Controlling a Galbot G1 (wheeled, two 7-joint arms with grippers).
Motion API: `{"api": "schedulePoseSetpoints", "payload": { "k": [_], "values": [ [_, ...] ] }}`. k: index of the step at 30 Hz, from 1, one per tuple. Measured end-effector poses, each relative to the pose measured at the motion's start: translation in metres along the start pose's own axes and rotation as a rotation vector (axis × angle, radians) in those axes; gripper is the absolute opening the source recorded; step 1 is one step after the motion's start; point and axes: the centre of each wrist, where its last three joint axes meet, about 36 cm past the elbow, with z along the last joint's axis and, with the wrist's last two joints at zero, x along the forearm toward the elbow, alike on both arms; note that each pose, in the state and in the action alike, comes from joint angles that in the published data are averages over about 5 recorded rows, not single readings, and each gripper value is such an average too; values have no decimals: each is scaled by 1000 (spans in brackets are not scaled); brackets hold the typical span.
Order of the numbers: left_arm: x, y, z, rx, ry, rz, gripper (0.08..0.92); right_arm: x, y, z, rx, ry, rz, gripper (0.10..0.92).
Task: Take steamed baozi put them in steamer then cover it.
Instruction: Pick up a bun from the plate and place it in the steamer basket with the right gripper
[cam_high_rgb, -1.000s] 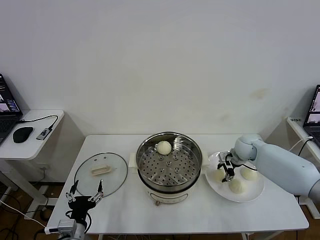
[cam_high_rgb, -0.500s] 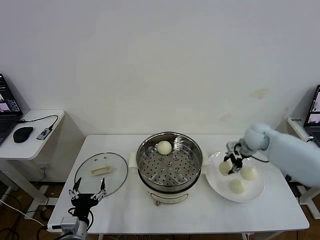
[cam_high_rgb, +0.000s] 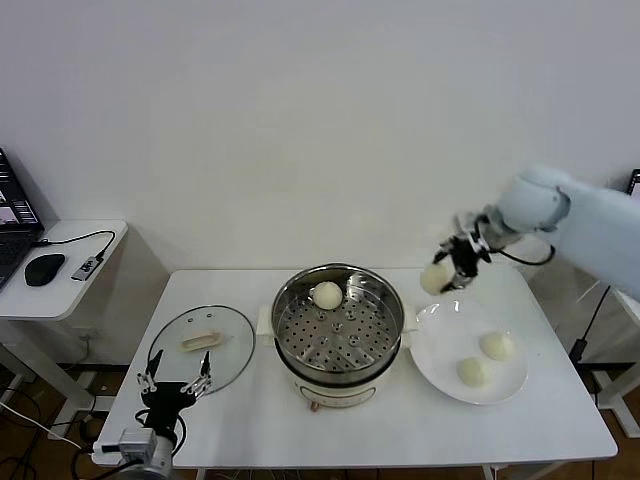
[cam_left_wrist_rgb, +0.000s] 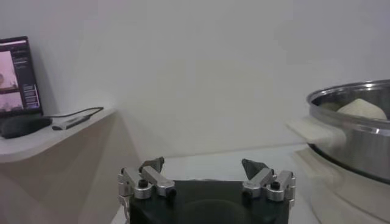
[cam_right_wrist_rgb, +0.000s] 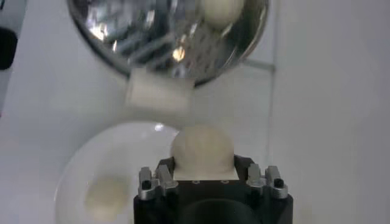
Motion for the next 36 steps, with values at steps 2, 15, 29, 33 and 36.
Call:
{"api": "schedulePoseSetpoints", "payload": {
  "k": [2,15,29,33,36],
  "values": [
    [0,1,0,1,-1,-3,823,-4,-5,-23,7,-21,-5,619],
    [1,5,-1,4,-5,-22,823,-81,-14,-134,16,-50,-98,619],
    [1,5,3,11,2,-25,823,-154,3,-180,-30,-25,-177,619],
    [1,4,3,13,2,-24,823,-163,6,-182,-41,-18,-183,631],
    [1,3,3,15,2,-22,823,-165,7,-183,-41,-18,-184,693]
  ]
}}
